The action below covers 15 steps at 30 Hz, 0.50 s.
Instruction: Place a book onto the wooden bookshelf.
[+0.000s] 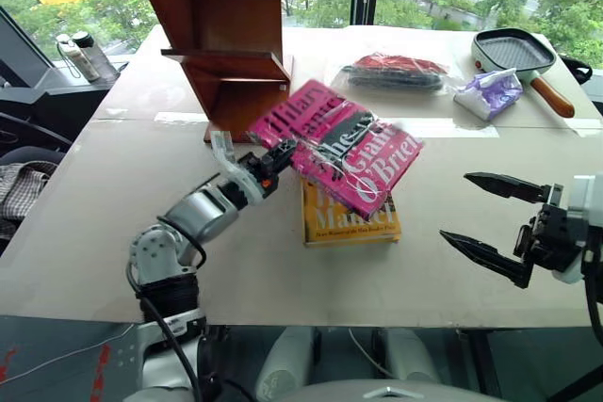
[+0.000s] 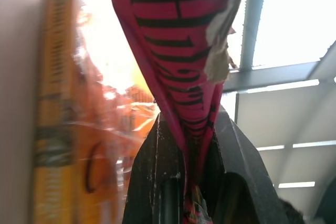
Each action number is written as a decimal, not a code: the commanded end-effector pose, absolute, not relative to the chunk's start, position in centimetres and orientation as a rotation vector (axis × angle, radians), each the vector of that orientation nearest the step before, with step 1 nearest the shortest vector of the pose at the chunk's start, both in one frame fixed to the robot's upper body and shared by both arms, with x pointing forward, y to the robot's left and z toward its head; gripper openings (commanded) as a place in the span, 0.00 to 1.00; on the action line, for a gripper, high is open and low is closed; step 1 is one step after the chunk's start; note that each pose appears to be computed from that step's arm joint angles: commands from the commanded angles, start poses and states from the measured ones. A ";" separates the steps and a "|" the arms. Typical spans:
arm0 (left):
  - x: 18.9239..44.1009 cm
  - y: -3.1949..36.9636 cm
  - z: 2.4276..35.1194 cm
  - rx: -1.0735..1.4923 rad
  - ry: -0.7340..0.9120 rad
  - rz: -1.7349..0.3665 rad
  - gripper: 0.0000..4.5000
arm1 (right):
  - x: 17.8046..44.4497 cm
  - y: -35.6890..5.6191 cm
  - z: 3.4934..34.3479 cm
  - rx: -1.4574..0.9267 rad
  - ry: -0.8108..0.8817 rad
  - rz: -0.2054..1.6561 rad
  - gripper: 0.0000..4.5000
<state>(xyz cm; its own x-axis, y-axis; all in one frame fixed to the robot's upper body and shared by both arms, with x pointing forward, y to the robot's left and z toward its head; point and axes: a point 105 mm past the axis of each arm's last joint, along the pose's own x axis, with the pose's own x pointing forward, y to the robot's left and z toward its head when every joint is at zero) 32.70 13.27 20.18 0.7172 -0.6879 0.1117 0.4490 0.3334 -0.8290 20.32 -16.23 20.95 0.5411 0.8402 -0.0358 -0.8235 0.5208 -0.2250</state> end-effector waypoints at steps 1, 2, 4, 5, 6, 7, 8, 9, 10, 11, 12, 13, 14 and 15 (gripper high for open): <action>29.1 9.8 27.0 -0.607 0.147 -1.069 0.01 | 20.3 -16.8 22.8 -0.264 -0.162 0.993 1.00; 28.6 9.5 28.7 -0.487 0.091 -1.108 0.01 | 20.3 -16.8 23.2 -0.257 -0.176 0.996 1.00; 28.4 9.8 32.5 -0.206 -0.097 -1.096 0.01 | 20.7 -17.0 24.4 -0.230 -0.223 0.987 1.00; 28.2 10.1 33.9 -0.092 -0.174 -1.087 0.01 | 20.9 -17.1 25.0 -0.218 -0.243 0.981 1.00; 28.1 10.5 35.3 0.053 -0.260 -1.058 0.01 | 21.0 -17.2 25.6 -0.210 -0.267 0.974 1.00; 28.3 11.1 36.6 0.227 -0.351 -0.995 0.01 | 21.2 -17.5 26.2 -0.204 -0.289 0.963 1.00; 28.6 11.6 37.8 0.407 -0.437 -0.916 0.01 | 21.3 -17.8 26.7 -0.199 -0.308 0.953 1.00; 28.8 12.2 38.7 0.549 -0.497 -0.854 0.01 | 21.4 -18.0 27.1 -0.194 -0.322 0.946 1.00; 29.1 12.6 39.7 0.733 -0.534 -0.787 0.01 | 21.6 -18.6 27.5 -0.184 -0.336 0.935 1.00; 29.7 13.5 40.4 0.921 -0.525 -0.709 0.01 | 21.8 -19.0 27.7 -0.180 -0.344 0.930 1.00; 30.1 14.2 40.8 1.046 -0.505 -0.658 0.01 | 22.0 -19.2 27.7 -0.177 -0.348 0.928 1.00; 30.6 15.2 41.0 1.177 -0.468 -0.607 0.01 | 22.2 -19.2 27.7 -0.176 -0.348 0.929 1.00; 31.3 16.4 40.8 1.326 -0.414 -0.566 0.01 | 22.4 -19.1 27.7 -0.178 -0.347 0.935 1.00; 31.9 18.0 40.9 1.471 -0.350 -0.515 0.01 | 22.7 -19.1 27.6 -0.173 -0.353 0.944 1.00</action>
<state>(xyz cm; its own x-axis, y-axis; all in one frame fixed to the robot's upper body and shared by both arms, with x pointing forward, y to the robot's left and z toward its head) 30.67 15.21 41.18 0.7432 -0.6690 0.0078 0.2000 0.2333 0.9516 22.79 -19.32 26.99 0.5607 0.8030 0.2022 -0.7597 0.5960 -0.2600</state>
